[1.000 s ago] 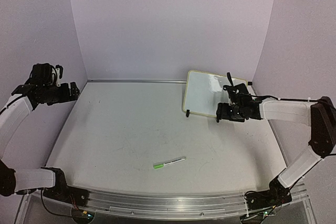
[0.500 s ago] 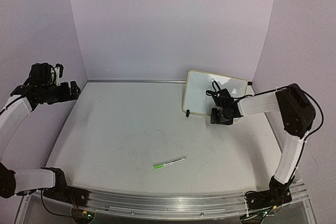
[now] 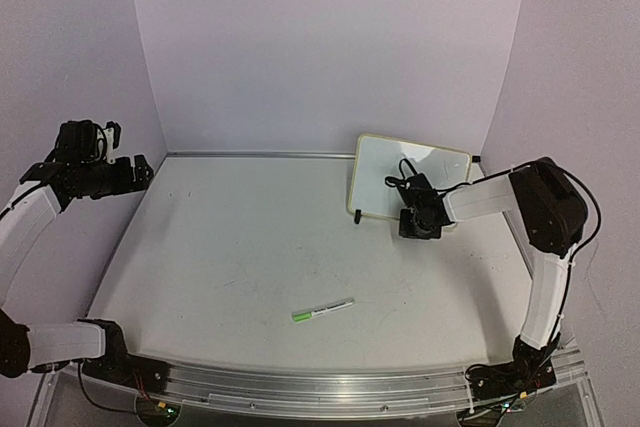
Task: Write a sentence on the whiteboard
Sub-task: Move the whiteboard stand to the center of the board.
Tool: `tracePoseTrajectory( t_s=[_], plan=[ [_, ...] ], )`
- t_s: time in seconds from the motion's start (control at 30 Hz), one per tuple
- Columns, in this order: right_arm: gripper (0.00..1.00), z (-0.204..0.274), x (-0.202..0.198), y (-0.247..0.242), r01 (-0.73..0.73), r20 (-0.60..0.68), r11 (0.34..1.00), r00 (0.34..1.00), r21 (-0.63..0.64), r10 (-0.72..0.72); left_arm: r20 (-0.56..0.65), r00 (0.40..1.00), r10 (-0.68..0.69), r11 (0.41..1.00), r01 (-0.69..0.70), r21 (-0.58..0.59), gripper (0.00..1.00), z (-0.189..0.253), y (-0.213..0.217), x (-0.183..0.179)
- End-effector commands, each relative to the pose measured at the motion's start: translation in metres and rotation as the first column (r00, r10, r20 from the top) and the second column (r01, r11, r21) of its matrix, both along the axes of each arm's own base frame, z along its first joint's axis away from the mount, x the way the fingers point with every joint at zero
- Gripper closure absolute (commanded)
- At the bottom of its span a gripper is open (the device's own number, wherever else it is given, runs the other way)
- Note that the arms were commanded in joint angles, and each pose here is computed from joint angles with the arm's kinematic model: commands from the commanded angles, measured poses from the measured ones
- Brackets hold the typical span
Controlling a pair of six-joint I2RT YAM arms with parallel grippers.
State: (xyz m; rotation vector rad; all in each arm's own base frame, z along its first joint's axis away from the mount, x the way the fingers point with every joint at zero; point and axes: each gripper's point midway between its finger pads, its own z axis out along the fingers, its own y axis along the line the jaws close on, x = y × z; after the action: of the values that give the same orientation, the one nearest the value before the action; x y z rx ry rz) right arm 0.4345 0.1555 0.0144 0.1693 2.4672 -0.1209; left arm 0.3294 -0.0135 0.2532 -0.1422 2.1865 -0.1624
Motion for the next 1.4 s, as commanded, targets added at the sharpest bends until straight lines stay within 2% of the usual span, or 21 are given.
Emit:
tracePoseTrajectory(
  t_s=[0.0, 0.1, 0.47, 1.03, 1.07, 1.17, 1.23, 1.37],
  plan=[
    [0.94, 0.005, 0.011, 0.003, 0.006, 0.039, 1.000, 0.999, -0.023, -0.005, 0.034, 0.999, -0.018, 1.000, 0.018, 0.005, 0.01, 0.007, -0.002, 0.002],
    [1.00, 0.007, 0.009, 0.006, -0.010, 0.043, 0.999, 0.999, -0.030, 0.012, 0.033, 0.999, -0.019, 1.000, 0.019, 0.004, 0.01, 0.007, -0.002, 0.002],
    [1.00, 0.011, -0.012, 0.051, -0.128, 0.045, 0.992, 0.991, -0.018, 0.129, 0.029, 0.999, -0.032, 0.999, 0.032, -0.009, 0.00, 0.005, -0.005, 0.003],
    [1.00, 0.010, -0.076, 0.199, -0.439, 0.013, 0.898, 0.898, 0.022, 0.439, 0.012, 0.991, -0.133, 0.987, 0.134, -0.084, 0.01, -0.006, -0.027, 0.008],
    [0.96, 0.010, -0.080, 0.204, -0.449, 0.012, 0.893, 0.893, 0.032, 0.449, 0.012, 0.990, -0.140, 0.986, 0.140, -0.090, 0.01, -0.006, -0.028, 0.009],
    [0.76, 0.020, -0.085, 0.216, -0.474, 0.026, 0.879, 0.881, 0.055, 0.473, 0.005, 0.988, -0.157, 0.982, 0.157, -0.104, 0.01, -0.009, -0.032, 0.010],
    [0.58, 0.033, -0.090, 0.220, -0.491, 0.041, 0.868, 0.871, 0.077, 0.489, 0.004, 0.986, -0.167, 0.980, 0.166, -0.111, 0.01, -0.010, -0.034, 0.010],
    [0.32, 0.064, -0.103, 0.217, -0.524, 0.076, 0.842, 0.852, 0.128, 0.518, -0.001, 0.984, -0.176, 0.977, 0.174, -0.119, 0.01, -0.012, -0.036, 0.010]
  ],
)
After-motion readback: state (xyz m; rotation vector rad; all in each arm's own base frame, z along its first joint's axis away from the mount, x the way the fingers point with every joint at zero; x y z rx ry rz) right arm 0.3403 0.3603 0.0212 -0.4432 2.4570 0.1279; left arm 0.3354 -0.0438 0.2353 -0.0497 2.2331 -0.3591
